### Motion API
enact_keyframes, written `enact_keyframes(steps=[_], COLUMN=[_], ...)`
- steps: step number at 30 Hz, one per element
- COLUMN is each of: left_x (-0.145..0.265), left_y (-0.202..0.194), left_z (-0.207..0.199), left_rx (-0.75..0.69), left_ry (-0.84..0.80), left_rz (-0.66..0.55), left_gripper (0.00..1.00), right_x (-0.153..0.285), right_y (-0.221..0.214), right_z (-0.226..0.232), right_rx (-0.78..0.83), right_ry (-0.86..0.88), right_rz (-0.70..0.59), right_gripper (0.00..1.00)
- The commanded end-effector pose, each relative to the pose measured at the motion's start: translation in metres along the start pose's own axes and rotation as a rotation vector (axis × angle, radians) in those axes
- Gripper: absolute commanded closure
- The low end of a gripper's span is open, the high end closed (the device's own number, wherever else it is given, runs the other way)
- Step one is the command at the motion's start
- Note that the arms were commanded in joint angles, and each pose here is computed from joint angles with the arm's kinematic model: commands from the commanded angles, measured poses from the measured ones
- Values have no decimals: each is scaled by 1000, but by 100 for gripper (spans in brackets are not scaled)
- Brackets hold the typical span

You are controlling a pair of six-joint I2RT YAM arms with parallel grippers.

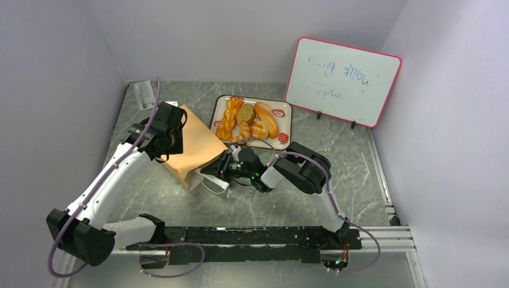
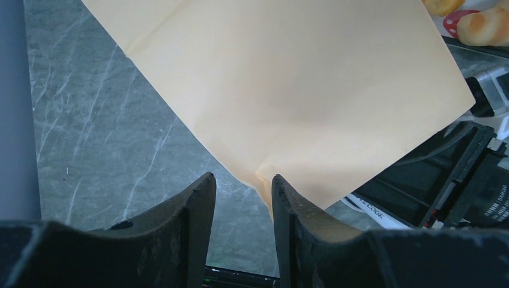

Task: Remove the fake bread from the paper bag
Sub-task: Take out the fake bread from the paper bag.

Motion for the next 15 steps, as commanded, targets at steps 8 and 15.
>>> enact_keyframes(steps=[8, 15], left_x=[1, -1], left_y=[-3, -4], left_z=[2, 1], left_rx=[-28, -40], left_ry=[4, 4], left_rz=[-6, 0], left_gripper=[66, 66], right_x=[20, 8], right_y=[4, 11], right_z=[27, 31], right_rx=[38, 54], right_ry=[26, 41], right_rz=[-90, -93], right_gripper=[60, 60])
Point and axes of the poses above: each gripper's point midway between its finger pads, its own x axis back along the fingers, its own z axis along the line the jaws close on, y = z × x, the point moved 8 cm from there along x, back along the fingers, and after that the axes turned 6 degrees about -x, right-handed, at the moved point
